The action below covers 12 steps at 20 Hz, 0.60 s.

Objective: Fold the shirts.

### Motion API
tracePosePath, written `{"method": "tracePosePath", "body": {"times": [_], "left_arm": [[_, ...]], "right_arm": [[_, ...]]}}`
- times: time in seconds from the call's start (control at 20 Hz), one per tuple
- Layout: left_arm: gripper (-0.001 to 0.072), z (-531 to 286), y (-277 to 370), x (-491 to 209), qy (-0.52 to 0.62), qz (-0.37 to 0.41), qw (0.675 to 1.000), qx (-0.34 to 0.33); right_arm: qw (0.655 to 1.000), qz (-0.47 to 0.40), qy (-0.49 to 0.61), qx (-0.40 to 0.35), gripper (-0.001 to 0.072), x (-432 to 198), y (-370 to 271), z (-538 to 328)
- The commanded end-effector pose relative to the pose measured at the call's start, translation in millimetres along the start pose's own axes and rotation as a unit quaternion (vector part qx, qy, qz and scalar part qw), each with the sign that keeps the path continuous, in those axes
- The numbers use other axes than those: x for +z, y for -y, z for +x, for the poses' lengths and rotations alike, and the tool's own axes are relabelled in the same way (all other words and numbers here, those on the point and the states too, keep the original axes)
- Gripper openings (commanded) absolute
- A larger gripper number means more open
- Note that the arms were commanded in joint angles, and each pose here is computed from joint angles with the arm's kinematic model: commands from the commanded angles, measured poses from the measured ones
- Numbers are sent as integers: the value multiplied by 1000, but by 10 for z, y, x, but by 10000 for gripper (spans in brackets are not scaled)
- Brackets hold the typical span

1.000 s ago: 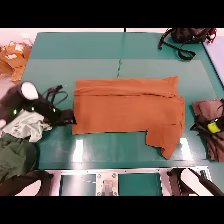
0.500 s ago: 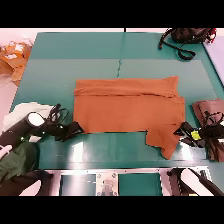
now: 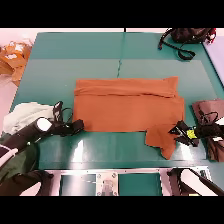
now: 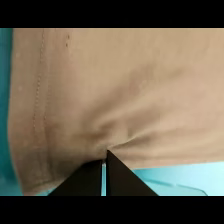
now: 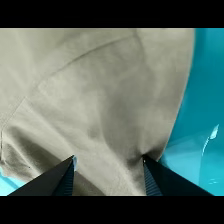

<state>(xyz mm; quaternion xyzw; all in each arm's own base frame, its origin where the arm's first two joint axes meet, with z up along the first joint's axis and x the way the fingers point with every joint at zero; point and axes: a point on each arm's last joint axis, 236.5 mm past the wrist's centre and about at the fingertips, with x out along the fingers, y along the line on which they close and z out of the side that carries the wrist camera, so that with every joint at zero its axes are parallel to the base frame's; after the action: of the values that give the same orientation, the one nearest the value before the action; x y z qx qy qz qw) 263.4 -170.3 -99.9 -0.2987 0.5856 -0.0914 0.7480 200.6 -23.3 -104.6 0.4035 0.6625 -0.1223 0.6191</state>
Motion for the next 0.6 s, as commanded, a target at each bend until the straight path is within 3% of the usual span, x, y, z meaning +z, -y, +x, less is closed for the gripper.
{"method": "tracePosePath", "body": {"times": [0.0, 0.05, 0.15, 0.2, 0.25, 0.4, 0.55], "left_arm": [[21, -60, 139, 100, 5, 21, 1000, -12], [21, -77, 173, 121, 5, 25, 1000, -14], [21, -109, 227, 137, 1, 37, 999, -15], [21, -125, 252, 147, -1, 45, 999, -15], [21, -140, 264, 151, -3, 54, 998, -13], [21, -202, 263, 101, -28, 91, 995, 1], [21, -328, 133, -84, -90, 141, 985, 42]], "right_arm": [[1000, -6, -17, -2, 460, -75, -12, 10], [1000, -7, -26, -4, 342, -119, -3, 8], [999, -15, -43, -4, 236, -199, -2, 1], [999, -17, -50, -4, 104, -232, -2, -3], [998, -22, -53, -4, 20, -246, -1, -5], [998, -34, -47, -7, 20, -189, -17, -80], [996, -48, -33, -67, 19, -69, 167, -311]]}}
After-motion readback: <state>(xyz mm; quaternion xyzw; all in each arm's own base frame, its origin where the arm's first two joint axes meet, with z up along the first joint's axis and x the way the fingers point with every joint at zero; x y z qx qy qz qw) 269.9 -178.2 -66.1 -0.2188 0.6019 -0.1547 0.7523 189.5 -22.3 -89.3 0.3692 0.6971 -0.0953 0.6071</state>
